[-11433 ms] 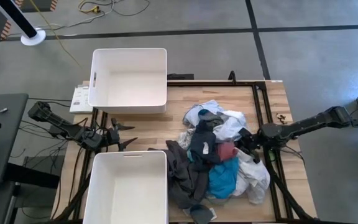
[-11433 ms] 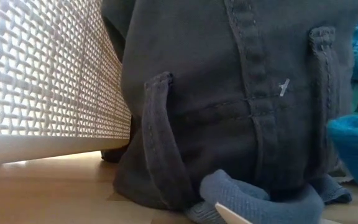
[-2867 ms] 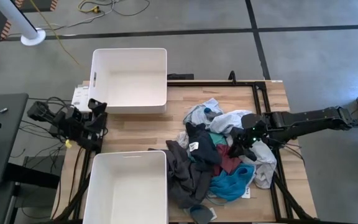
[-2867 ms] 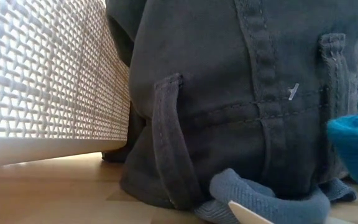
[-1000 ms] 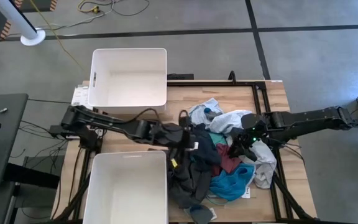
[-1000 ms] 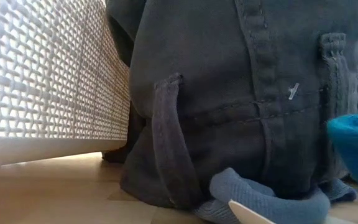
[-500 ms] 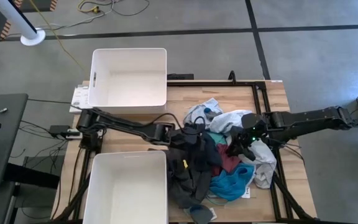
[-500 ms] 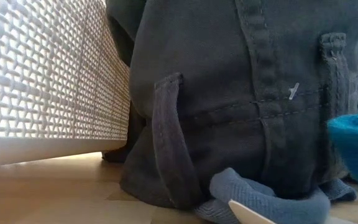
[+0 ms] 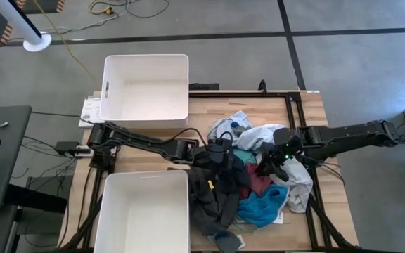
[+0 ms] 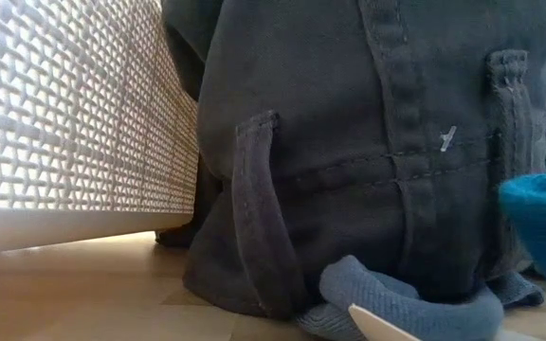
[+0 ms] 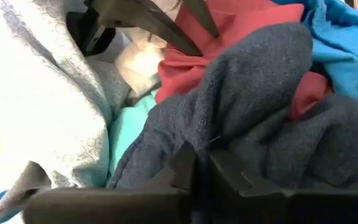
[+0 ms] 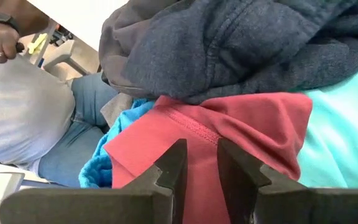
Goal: Sort clothes
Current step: Put the dark blue shorts into the top white laundry bin
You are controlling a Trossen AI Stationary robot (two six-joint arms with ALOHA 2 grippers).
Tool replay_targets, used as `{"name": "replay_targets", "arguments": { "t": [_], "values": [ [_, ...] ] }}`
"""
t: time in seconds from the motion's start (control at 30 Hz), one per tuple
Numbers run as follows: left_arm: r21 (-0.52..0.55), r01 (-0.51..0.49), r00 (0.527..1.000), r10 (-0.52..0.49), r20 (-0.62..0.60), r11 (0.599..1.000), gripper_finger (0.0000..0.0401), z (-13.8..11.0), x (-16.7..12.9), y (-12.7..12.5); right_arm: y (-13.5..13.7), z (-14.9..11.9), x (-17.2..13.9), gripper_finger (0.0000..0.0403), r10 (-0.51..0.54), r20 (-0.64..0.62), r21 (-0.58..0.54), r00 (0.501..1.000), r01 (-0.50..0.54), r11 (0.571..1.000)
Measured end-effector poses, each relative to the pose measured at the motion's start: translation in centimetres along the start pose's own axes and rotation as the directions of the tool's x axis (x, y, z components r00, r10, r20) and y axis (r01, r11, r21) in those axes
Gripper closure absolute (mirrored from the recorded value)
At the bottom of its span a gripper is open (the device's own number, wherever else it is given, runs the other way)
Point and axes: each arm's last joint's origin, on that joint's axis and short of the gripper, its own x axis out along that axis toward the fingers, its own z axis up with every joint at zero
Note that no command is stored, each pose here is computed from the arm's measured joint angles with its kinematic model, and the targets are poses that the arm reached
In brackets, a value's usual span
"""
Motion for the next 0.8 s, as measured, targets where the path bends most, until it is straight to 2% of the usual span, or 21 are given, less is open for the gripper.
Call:
{"name": "replay_targets", "arguments": {
  "t": [0.27,0.5,0.8],
  "values": [
    [0.031,-0.047,0.999,0.047,0.001,0.998,0.0398,2.6,-3.5,0.4,0.0,0.0,0.0,0.0296,0.0,0.0,0.001,1.0,0.0,1.0],
    [0.109,-0.174,0.985,0.172,0.03,0.979,0.0399,6.6,-8.7,0.4,0.0,0.0,0.0,0.0296,0.0,-0.001,0.001,1.0,0.0,1.0],
    [0.152,-0.345,0.939,0.338,0.071,0.926,0.04,10.8,-14.7,1.0,0.0,0.0,0.0,0.0296,0.0,-0.001,0.001,1.0,0.0,1.0]
  ]
}}
